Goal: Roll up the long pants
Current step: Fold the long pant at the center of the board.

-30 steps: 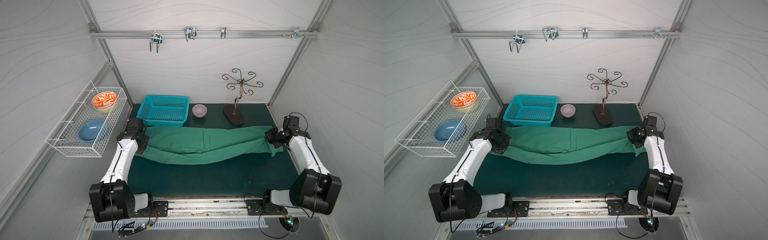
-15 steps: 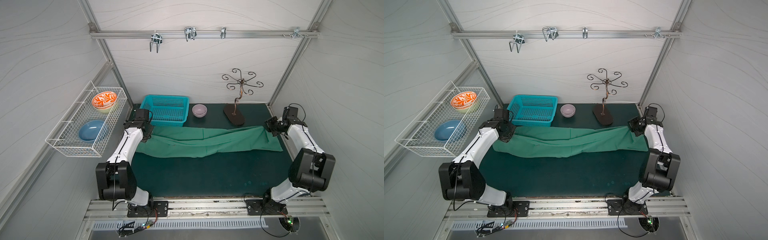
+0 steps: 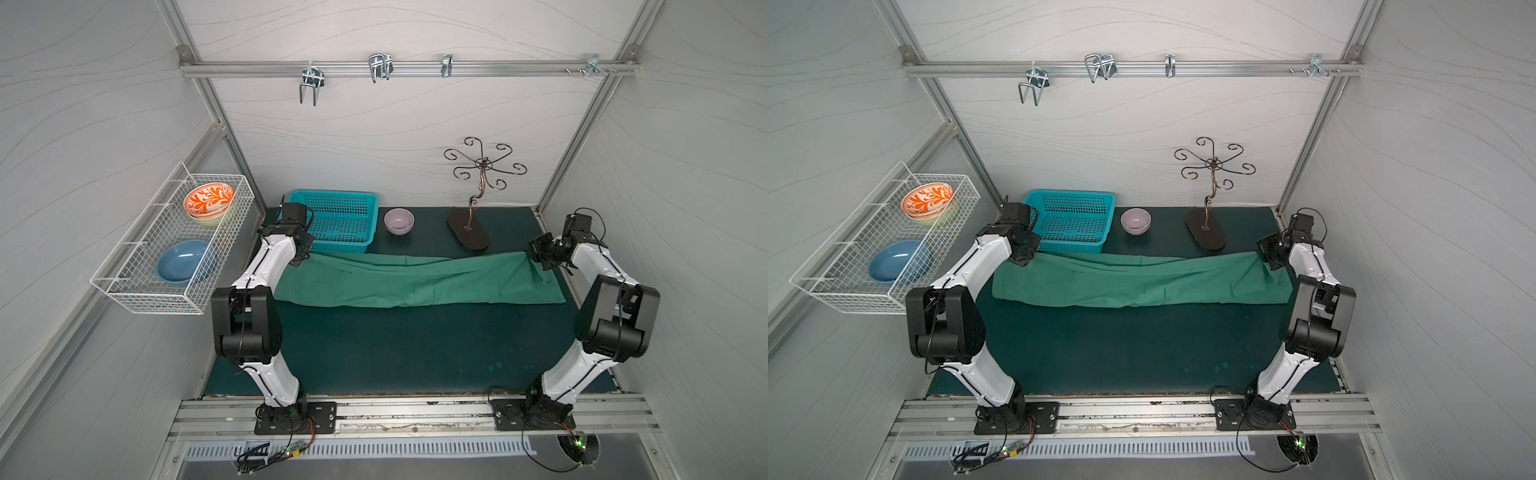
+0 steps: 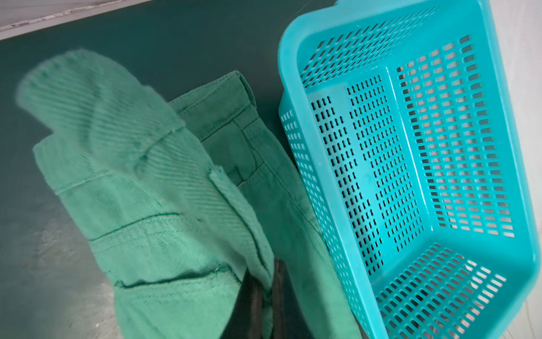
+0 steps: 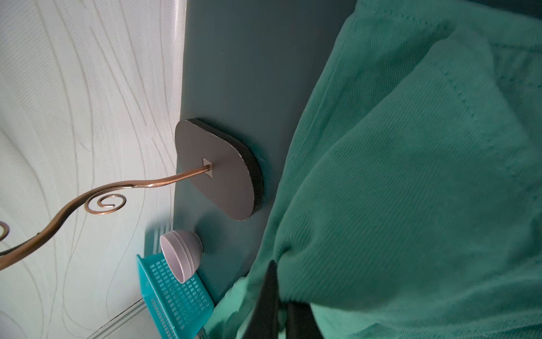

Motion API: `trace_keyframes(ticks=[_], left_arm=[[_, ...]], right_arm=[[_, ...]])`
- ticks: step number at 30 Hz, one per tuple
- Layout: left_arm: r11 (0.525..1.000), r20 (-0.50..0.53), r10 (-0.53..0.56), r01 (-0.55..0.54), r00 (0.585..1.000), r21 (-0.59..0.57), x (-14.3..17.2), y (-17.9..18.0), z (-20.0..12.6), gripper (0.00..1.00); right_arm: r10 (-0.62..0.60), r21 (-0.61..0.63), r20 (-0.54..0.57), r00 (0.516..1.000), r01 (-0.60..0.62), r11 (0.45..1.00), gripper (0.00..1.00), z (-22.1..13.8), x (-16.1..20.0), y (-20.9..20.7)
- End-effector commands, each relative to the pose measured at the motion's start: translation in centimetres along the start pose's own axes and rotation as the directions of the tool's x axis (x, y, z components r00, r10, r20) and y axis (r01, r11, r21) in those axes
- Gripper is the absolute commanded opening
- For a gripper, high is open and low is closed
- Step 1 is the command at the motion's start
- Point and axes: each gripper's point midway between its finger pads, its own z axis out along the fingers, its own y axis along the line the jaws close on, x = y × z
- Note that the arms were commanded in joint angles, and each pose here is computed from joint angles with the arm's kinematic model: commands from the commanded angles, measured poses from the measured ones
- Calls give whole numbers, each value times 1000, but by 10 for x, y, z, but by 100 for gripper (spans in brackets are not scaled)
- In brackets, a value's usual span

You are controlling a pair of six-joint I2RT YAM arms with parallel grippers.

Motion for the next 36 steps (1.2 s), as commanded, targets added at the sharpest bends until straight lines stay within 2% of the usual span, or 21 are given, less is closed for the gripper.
trace_keyframes(ticks=[1, 7, 11, 12, 15, 17, 18, 20, 23, 26, 31, 34, 36], left_arm=[[998, 65, -20, 16, 998, 63, -19, -29, -1, 0], [998, 71, -9, 4, 997, 62, -18, -42, 14, 0], [998, 68, 1, -5, 998, 68, -16, -49, 23, 0], [998, 67, 4, -9, 998, 69, -15, -51, 25, 0], [996, 52, 28, -32, 998, 82, -12, -59, 31, 0], [993, 45, 46, -50, 998, 108, -11, -66, 33, 19], [991, 45, 54, -59, 998, 118, -11, -70, 33, 31], [988, 51, 70, -76, 996, 135, -13, -75, 28, 53], [981, 76, 109, -120, 991, 156, -16, -82, 16, 68], [970, 101, 154, -170, 983, 173, -17, -86, 1, 75], [962, 86, 187, -200, 979, 186, -3, -73, -23, 75], [963, 58, 202, -210, 978, 170, 14, -49, -38, 72], [970, 20, 201, -202, 979, 138, 28, -25, -44, 68]], right_arm=[[-2, -8, 39, 999, 2, 1000, 0, 4, -18, 0], [-5, 6, 40, 999, 5, 1000, 0, 15, -27, -8], [-11, 10, 40, 999, 10, 1000, 4, 20, -32, -12], [-11, 15, 39, 999, 10, 1000, 7, 21, -32, -13], [-18, 23, 34, 999, 17, 1000, 26, 22, -33, -15], [-28, 25, 39, 999, 27, 999, 40, 20, -34, -15], [-38, 24, 43, 998, 37, 999, 48, 19, -35, -14], [-59, 29, 56, 997, 57, 998, 59, 13, -36, -12], [-96, 39, 91, 991, 92, 995, 67, 0, -36, -9], [-152, 59, 120, 981, 146, 988, 71, -13, -30, -6], [-284, 75, 117, 952, 276, 958, 72, -32, 1, 4], [-426, 61, 75, 902, 422, 905, 69, -37, 41, 18], [-546, 5, 18, 837, 546, 838, 68, -34, 84, 33]])
